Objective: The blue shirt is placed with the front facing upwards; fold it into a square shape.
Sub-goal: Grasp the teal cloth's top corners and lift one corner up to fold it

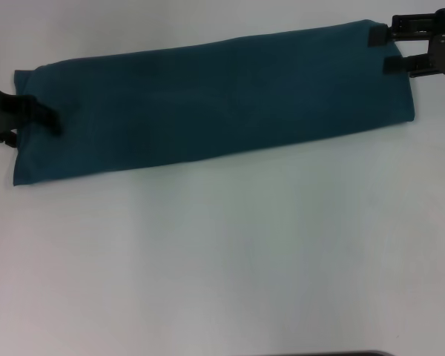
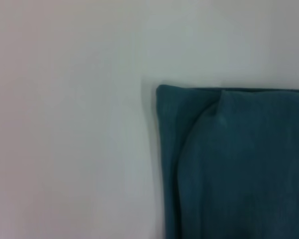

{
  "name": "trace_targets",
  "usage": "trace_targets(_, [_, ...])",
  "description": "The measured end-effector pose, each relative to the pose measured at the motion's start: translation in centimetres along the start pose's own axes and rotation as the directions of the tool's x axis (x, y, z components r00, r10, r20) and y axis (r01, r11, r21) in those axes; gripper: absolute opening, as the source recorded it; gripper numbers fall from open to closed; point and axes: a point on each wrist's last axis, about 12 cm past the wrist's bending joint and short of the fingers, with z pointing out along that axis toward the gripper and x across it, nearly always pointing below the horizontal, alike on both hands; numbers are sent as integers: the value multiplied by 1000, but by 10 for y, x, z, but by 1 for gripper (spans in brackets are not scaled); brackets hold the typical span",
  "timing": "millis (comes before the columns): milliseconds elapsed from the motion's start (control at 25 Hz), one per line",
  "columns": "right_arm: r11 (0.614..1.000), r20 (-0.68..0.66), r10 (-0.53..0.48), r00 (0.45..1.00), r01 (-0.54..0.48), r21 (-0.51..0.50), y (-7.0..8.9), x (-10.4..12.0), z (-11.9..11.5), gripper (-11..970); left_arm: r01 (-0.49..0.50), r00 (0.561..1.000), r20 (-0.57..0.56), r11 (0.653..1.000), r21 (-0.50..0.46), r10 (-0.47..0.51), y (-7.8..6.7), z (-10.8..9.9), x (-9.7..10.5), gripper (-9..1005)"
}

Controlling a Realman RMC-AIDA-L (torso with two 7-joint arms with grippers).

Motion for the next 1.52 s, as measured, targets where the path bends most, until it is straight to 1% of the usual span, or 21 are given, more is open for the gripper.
trace_targets(360, [1000, 1, 1, 1000, -1, 1, 0, 0, -1, 824, -11, 1000, -1, 999, 48, 11, -7, -1, -1, 792])
trace_targets(440, [1000, 1, 1, 1000, -1, 2, 0, 0, -1, 823, -22, 1000, -5, 997, 73, 22, -11, -1, 0, 792])
trace_targets(600, [1000, 2, 0, 1000, 0, 2, 0, 0, -1, 820, -29, 1000, -6, 996, 87, 30, -13, -2, -1, 793])
trace_targets(880, [1000, 4, 0, 1000, 0, 2, 0, -1, -2, 815, 8, 999, 34, 998, 59, -10, -2, -10, -6, 792])
trace_targets(1160, [1000, 8, 7, 1000, -7, -1, 0, -2, -2, 811, 13, 999, 30, 1000, 13, -14, 4, -11, -6, 792])
trace_targets(1280, [1000, 8, 8, 1000, -8, -1, 0, -2, -2, 809, 18, 999, 31, 1000, 0, -18, 5, -10, -5, 793])
trace_targets(1520, [1000, 12, 9, 1000, -8, 0, 0, -3, -3, 805, 19, 1000, 20, 1000, 6, -19, 3, -7, -3, 792])
